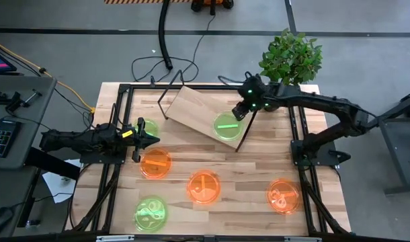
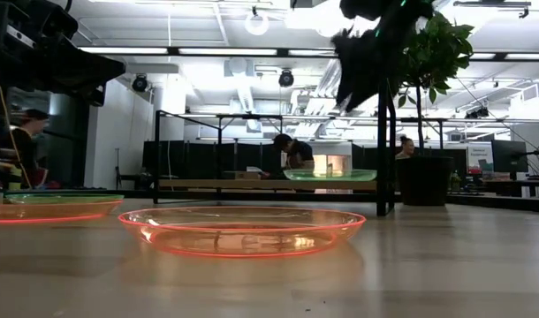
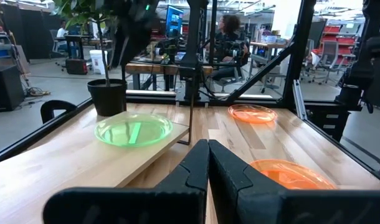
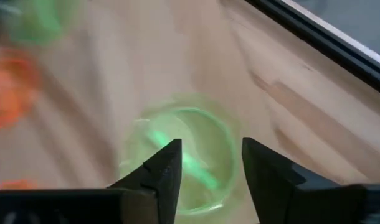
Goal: Place and stack plates onto a shelf
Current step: Put the right orange plate on top of the shelf
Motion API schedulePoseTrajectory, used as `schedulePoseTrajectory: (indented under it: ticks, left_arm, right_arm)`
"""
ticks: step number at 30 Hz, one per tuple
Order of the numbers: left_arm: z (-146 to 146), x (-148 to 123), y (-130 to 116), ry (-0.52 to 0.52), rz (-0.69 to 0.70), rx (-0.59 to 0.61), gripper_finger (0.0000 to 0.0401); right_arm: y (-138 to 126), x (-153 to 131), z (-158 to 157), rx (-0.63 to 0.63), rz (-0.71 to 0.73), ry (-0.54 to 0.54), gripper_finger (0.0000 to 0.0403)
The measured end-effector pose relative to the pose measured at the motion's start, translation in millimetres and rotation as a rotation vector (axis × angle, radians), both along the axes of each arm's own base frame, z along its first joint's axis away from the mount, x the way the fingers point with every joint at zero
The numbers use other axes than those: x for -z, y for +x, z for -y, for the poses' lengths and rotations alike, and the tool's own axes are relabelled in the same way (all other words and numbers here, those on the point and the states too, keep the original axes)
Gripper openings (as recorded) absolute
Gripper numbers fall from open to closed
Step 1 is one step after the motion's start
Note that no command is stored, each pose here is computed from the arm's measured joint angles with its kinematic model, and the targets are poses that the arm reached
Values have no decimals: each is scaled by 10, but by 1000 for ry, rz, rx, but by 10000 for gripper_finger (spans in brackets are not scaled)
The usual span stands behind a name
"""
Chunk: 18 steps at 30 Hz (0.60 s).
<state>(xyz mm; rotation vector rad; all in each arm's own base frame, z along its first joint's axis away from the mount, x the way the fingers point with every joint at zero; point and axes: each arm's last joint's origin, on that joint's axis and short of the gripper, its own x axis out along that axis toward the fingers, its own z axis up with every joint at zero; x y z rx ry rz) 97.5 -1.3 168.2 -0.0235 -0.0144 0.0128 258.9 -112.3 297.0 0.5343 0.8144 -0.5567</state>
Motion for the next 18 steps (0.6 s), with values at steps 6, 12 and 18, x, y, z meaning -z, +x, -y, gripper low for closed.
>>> schedulePoseTrajectory:
  ticks: [6,12,18]
  left_arm:
    - [0,0,0,0,0,0,0]
    - [0,1,0,0,0,0,0]
    - [0,-1,0,0,0,0,0]
  right_arm:
    - [-289,-429,-394,-155,192,-11,149]
    - [-684,-421,-938,-201,339,7,149]
    - [-991,-122,-1326,-188,554,130,149]
